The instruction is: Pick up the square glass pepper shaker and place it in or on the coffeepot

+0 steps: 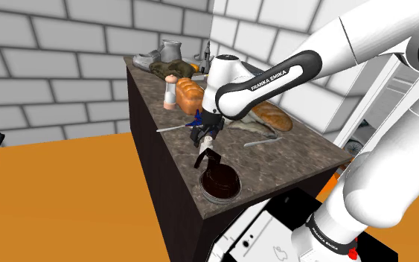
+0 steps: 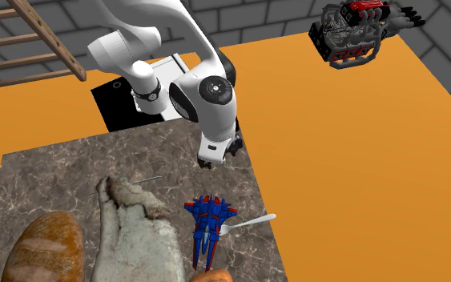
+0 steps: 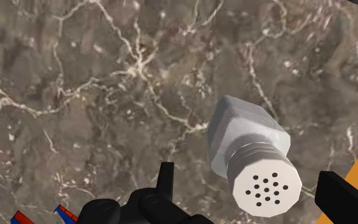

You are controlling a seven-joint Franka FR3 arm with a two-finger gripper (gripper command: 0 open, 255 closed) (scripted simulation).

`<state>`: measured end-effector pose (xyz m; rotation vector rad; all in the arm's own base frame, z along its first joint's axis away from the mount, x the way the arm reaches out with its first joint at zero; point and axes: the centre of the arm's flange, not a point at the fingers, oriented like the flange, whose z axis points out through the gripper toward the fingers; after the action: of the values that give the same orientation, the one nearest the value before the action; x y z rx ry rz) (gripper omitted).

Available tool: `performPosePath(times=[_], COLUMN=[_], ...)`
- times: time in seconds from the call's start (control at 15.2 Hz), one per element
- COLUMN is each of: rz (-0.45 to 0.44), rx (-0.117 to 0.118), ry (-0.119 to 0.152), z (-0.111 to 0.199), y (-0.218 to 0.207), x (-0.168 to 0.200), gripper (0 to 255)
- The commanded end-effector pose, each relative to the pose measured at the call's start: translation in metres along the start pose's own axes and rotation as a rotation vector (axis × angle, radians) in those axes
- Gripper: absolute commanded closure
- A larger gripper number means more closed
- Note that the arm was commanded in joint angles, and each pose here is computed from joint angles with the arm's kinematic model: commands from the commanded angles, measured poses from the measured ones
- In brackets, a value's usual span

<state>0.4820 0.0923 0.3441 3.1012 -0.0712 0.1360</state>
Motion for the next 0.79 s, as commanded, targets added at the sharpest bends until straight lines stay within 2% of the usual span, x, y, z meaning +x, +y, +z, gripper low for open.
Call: performPosePath(times=[0.0,0.4,0.46,0.73], rz=[0.0,0.0,0.0,0.0], rx=[0.0,0.0,0.0,0.0], ry=[0.001,0.001,0.001,0.001], z=[0.0033,0.0033,0.0033,0.0033], y=[0.0006,0.0006,0.0006,0.0006], x=[0.0006,0.0006,0.0006,0.0006], gripper=[0,0,255,255])
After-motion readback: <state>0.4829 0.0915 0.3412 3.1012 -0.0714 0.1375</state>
